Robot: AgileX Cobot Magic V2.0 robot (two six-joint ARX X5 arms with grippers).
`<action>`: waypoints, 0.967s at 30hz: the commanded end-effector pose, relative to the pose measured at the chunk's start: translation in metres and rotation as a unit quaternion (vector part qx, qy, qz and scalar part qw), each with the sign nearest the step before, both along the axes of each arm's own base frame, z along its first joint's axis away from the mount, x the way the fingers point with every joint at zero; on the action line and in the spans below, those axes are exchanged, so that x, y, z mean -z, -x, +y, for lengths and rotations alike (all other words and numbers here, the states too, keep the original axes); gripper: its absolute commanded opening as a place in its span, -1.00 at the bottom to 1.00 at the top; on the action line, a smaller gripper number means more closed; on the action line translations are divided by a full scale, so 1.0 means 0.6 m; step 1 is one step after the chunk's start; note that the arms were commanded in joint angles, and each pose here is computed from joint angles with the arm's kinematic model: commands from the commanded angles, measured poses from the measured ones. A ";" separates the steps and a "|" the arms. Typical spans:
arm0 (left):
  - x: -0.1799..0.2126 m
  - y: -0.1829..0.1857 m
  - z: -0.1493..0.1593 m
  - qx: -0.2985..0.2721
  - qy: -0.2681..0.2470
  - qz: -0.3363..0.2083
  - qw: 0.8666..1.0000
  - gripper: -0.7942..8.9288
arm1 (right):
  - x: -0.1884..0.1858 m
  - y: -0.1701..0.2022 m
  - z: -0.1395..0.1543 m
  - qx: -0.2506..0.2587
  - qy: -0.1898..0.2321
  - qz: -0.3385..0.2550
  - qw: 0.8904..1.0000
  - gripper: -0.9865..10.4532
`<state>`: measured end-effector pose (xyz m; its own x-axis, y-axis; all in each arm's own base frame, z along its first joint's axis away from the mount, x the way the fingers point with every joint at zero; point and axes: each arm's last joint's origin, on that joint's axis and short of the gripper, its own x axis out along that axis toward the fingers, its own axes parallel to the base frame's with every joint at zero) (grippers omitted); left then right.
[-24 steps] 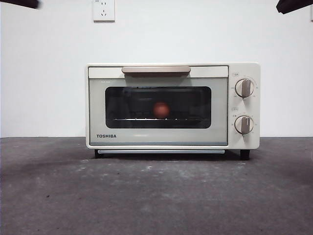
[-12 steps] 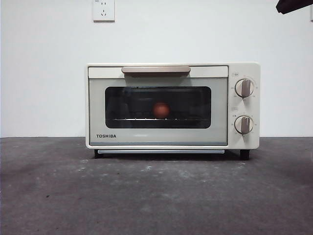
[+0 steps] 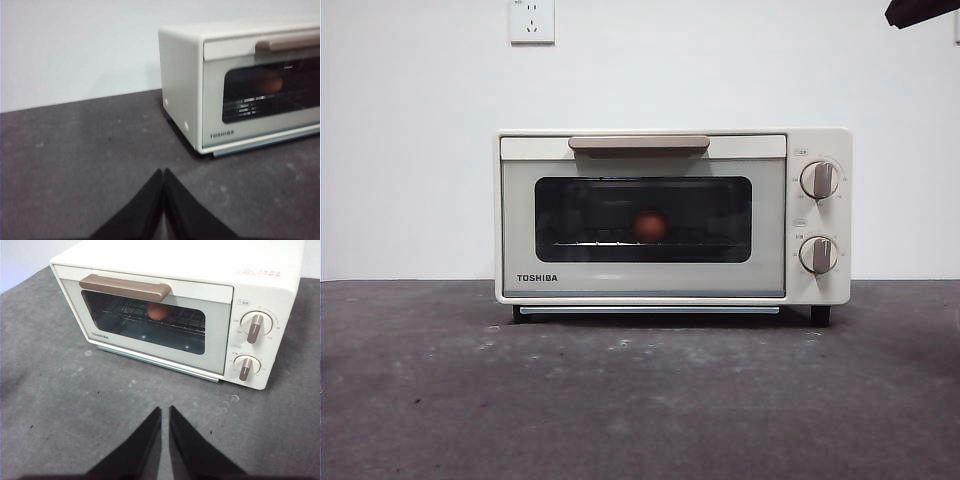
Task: Eggoven
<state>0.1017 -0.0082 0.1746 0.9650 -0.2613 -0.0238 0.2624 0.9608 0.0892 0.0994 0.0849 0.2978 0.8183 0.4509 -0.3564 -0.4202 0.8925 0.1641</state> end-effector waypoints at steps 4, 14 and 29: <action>0.036 0.006 0.001 -0.004 -0.008 0.047 0.999 -0.82 | -0.004 0.001 0.003 -0.004 -0.005 -0.004 1.000 -0.82; 0.043 0.010 0.001 -0.005 0.006 0.071 0.997 -0.82 | -0.004 0.001 0.003 -0.004 -0.005 -0.004 1.000 -0.82; 0.043 0.010 0.001 -0.005 0.006 0.070 0.998 -0.82 | -0.004 0.001 0.002 -0.004 -0.005 -0.004 1.000 -0.82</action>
